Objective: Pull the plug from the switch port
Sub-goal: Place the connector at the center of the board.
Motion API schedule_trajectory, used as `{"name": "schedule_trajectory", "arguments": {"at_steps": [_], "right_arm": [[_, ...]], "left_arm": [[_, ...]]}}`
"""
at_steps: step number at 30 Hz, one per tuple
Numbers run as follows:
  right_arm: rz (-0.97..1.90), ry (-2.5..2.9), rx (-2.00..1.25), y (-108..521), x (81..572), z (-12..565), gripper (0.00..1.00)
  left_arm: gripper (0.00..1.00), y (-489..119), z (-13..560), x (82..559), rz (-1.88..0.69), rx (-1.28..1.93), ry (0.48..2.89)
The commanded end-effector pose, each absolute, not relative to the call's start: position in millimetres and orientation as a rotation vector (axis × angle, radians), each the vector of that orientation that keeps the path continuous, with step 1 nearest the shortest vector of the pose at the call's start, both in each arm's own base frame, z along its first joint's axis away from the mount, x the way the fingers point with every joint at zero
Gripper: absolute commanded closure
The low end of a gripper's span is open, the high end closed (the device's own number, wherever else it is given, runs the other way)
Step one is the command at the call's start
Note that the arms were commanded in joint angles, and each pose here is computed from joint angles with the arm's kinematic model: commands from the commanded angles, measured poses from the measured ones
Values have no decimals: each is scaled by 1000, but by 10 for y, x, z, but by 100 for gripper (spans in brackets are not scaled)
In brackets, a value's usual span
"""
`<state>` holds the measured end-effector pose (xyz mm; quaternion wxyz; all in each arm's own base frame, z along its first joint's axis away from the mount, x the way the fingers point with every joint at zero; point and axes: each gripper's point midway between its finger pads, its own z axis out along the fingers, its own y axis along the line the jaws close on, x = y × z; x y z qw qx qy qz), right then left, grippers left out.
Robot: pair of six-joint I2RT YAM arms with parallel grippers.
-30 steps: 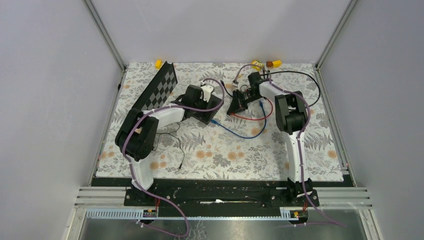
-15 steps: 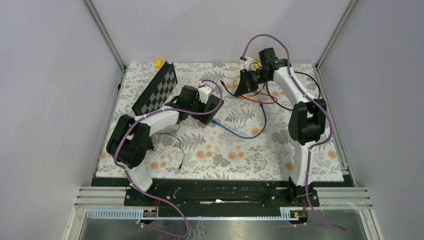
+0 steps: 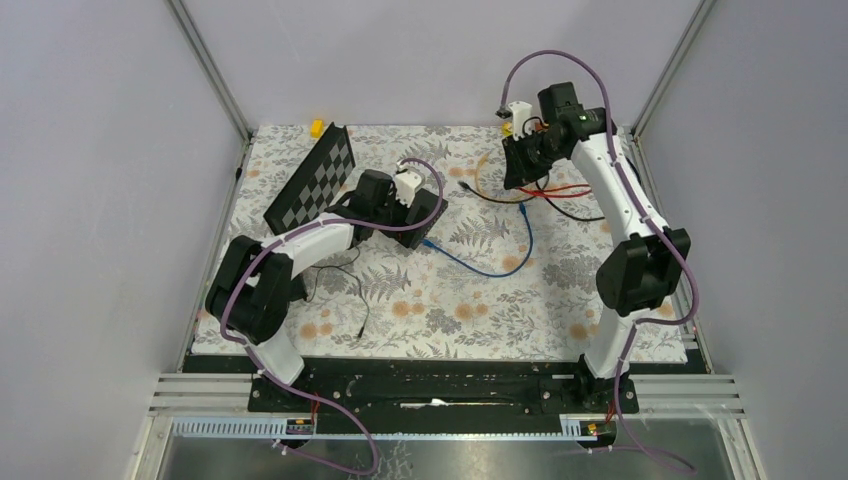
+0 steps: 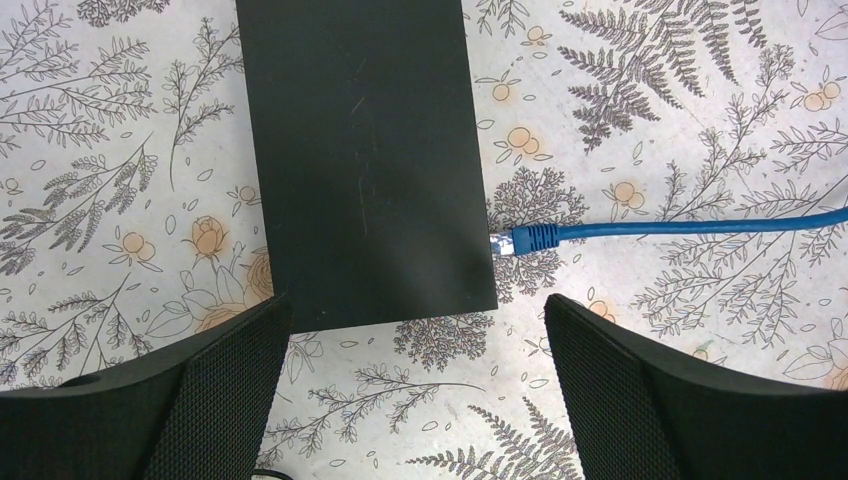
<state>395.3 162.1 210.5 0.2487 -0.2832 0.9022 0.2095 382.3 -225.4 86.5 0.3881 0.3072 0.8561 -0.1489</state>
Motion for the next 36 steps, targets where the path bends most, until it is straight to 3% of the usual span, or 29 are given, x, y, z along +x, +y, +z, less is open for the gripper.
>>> {"name": "schedule_trajectory", "arguments": {"at_steps": [1, 5, 14, 20, 36], "right_arm": [[444, 2432, -794, 1441, 3899, 2339, 100], [505, 2405, -820, 1545, 3936, 2433, 100], [451, 2492, -820, 1541, 4213, 2071, 100], [589, 2512, -815, 1739, 4232, 1897, 100], [381, 2336, -930, 2302, 5031, 1308, 100]], "left_arm": [[2, -2310, 1056, 3859, -401, 787, 2114], [2, -2309, 1033, 3855, -404, 789, 2121], [2, -2304, 1050, 3829, -406, 795, 2118], [1, -2298, 1061, 3820, -403, 802, 2115], [1, -2243, 974, 3826, -365, 811, 2132]]}}
